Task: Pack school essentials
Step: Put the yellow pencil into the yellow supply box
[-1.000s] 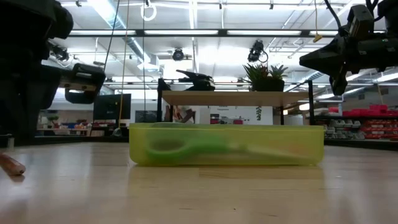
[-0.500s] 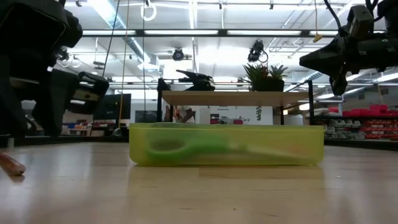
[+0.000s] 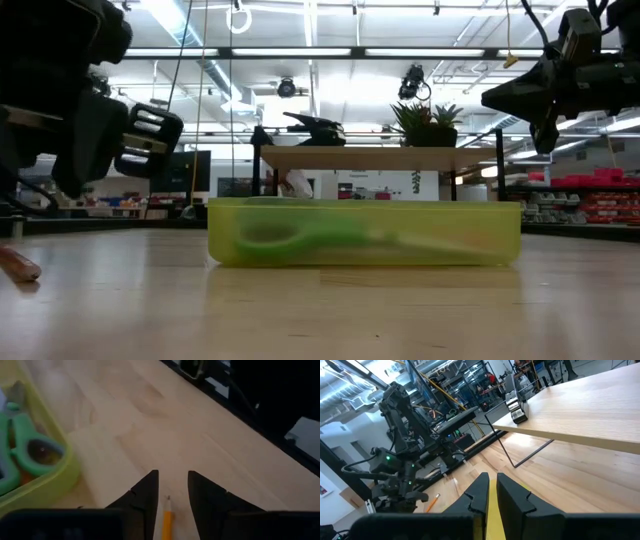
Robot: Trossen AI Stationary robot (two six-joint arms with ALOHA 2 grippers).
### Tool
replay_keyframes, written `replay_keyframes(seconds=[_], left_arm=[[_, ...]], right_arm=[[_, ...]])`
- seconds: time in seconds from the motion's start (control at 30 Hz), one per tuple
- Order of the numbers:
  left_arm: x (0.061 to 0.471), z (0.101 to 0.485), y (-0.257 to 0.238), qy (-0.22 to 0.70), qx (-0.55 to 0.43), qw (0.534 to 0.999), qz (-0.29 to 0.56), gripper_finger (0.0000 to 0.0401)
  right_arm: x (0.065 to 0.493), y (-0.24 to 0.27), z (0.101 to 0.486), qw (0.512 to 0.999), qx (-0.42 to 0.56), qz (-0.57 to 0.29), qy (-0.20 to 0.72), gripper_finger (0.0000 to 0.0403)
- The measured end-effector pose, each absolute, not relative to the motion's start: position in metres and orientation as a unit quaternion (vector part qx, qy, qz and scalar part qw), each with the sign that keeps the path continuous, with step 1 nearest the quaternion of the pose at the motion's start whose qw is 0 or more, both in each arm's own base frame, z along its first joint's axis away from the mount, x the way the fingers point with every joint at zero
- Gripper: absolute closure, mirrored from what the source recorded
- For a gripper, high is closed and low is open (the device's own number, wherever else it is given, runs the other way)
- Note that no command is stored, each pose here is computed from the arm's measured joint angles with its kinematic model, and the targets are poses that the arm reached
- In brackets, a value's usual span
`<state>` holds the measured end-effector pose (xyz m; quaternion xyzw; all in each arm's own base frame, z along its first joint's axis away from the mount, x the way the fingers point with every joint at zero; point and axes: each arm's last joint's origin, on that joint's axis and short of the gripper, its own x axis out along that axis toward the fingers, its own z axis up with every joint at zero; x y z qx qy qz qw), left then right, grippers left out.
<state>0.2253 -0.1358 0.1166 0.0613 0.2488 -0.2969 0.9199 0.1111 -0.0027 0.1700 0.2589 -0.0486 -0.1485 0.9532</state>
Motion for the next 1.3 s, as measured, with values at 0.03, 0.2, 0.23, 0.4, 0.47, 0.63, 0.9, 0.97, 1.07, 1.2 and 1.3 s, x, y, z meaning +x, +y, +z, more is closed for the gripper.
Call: replay_keyframes(seconds=[0.03, 0.2, 0.23, 0.4, 0.47, 0.63, 0.9, 0.97, 1.07, 1.2, 1.3], left_arm=[[0.225, 0.116, -0.136, 0.247, 0.067, 0.918, -0.303, 0.0286], [0.220, 0.108, -0.134, 0.249, 0.098, 0.909, -0.320, 0.0271], [0.219, 0.106, -0.132, 0.244, 0.096, 0.910, -0.322, 0.0266], [0.205, 0.097, -0.119, 0.223, 0.087, 0.916, -0.322, 0.0244], [0.200, 0.094, -0.113, 0.220, 0.095, 0.917, -0.319, 0.0237], [0.194, 0.090, -0.100, 0.209, 0.092, 0.924, -0.308, 0.0229], [0.184, 0.086, -0.086, 0.200, 0.075, 0.920, -0.329, 0.0238], [0.183, 0.086, -0.086, 0.195, 0.078, 0.917, -0.338, 0.0242], [0.183, 0.084, -0.087, 0.192, 0.097, 0.909, -0.358, 0.0248], [0.182, 0.074, -0.087, 0.209, 0.099, 0.897, -0.376, 0.0252], [0.183, 0.068, -0.087, 0.205, 0.099, 0.899, -0.374, 0.0249]], right_arm=[[0.111, -0.003, 0.170, 0.953, 0.259, -0.149, -0.049, 0.0361], [0.111, -0.003, 0.170, 0.953, 0.259, -0.149, -0.049, 0.0361], [0.111, -0.003, 0.170, 0.953, 0.259, -0.149, -0.049, 0.0361], [0.111, -0.003, 0.170, 0.953, 0.259, -0.149, -0.049, 0.0361], [0.111, -0.003, 0.170, 0.953, 0.259, -0.148, -0.049, 0.0361], [0.111, -0.003, 0.170, 0.953, 0.259, -0.148, -0.049, 0.0361], [0.111, -0.003, 0.170, 0.953, 0.259, -0.149, -0.048, 0.0361], [0.111, -0.003, 0.170, 0.953, 0.259, -0.149, -0.048, 0.0361], [0.111, -0.003, 0.170, 0.953, 0.259, -0.149, -0.049, 0.0361], [0.111, -0.003, 0.170, 0.953, 0.259, -0.149, -0.048, 0.0361], [0.111, -0.003, 0.170, 0.953, 0.259, -0.149, -0.048, 0.0361]])
